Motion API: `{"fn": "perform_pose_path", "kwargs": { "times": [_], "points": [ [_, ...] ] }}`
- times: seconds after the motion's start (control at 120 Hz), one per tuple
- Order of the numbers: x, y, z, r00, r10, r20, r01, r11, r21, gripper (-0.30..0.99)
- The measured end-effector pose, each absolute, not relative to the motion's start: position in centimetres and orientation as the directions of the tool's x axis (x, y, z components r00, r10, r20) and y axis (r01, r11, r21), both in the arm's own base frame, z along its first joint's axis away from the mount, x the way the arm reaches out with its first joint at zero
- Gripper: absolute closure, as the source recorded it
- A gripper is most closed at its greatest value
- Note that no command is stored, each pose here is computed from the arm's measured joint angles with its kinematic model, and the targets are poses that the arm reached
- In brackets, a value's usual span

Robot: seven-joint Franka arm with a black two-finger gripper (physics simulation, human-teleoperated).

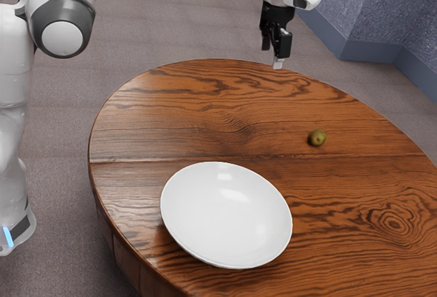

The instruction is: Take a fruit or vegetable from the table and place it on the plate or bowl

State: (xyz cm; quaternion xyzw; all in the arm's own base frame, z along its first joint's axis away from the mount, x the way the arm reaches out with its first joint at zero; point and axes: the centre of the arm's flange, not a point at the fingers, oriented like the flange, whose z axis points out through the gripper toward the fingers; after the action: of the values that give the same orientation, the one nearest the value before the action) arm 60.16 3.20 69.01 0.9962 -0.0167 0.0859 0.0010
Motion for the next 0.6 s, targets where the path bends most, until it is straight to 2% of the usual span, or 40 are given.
{"fn": "perform_pose_path", "kwargs": {
  "times": [0.25,0.333,0.483,0.6],
  "points": [
    [60.5,4.0,68.8,0.984,-0.022,0.178,-0.024,-1.000,0.008,0.00],
    [64.1,3.7,68.3,0.968,-0.024,0.249,-0.021,-1.000,-0.013,0.00],
    [70.3,1.8,63.4,0.929,-0.027,0.369,-0.021,-1.000,-0.019,0.00],
    [75.5,1.2,60.7,0.861,-0.008,0.508,-0.012,-1.000,0.004,0.00]
  ]
}}
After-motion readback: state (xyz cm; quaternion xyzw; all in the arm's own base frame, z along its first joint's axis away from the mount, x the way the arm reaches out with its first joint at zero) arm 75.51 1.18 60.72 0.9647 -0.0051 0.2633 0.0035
